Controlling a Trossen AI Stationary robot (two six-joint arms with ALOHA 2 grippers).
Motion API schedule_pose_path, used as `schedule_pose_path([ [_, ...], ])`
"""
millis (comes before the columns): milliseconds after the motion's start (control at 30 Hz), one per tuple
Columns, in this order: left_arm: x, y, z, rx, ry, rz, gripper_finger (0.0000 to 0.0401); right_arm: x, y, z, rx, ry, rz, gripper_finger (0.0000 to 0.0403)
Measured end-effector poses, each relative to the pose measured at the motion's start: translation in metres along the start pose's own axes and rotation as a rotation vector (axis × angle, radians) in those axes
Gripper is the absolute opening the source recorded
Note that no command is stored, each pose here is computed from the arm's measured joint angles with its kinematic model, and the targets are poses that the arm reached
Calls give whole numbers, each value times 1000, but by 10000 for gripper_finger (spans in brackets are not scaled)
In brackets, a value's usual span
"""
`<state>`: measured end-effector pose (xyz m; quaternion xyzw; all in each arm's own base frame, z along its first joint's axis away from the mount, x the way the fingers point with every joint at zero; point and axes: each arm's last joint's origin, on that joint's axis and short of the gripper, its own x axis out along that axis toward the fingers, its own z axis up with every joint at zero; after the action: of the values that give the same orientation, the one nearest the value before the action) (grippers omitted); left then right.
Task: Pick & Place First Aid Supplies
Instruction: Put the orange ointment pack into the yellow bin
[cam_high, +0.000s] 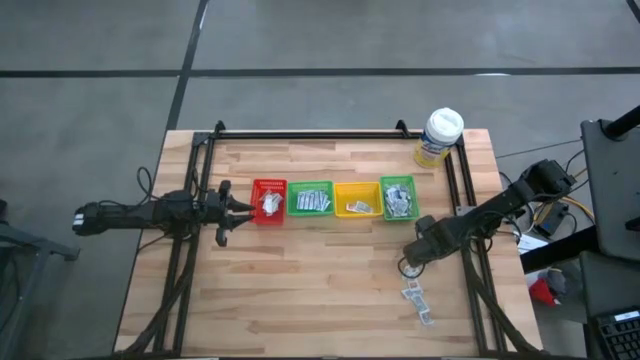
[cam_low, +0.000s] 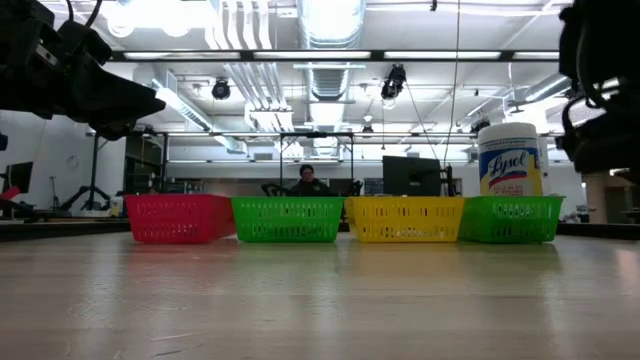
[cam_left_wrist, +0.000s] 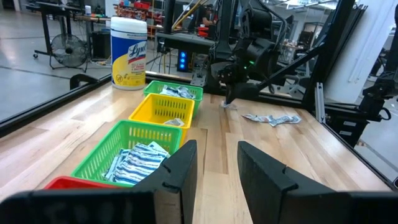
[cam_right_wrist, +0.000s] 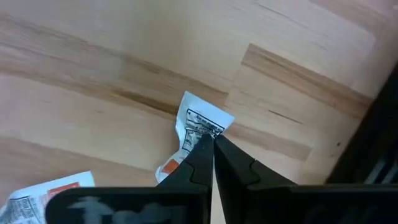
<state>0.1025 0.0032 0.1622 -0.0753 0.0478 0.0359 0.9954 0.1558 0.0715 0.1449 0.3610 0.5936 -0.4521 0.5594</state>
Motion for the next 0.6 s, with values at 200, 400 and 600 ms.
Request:
schedule_pose_path([
  [200, 0, 0, 0, 0, 0, 0, 113, -22, 16, -1, -100, -9, 95, 8],
  [400, 0, 0, 0, 0, 0, 0, 113, -56, 42, 0, -340, -124, 293, 8],
  [600, 0, 0, 0, 0, 0, 0, 113, -88, 68, 2, -598, -359, 515, 8],
])
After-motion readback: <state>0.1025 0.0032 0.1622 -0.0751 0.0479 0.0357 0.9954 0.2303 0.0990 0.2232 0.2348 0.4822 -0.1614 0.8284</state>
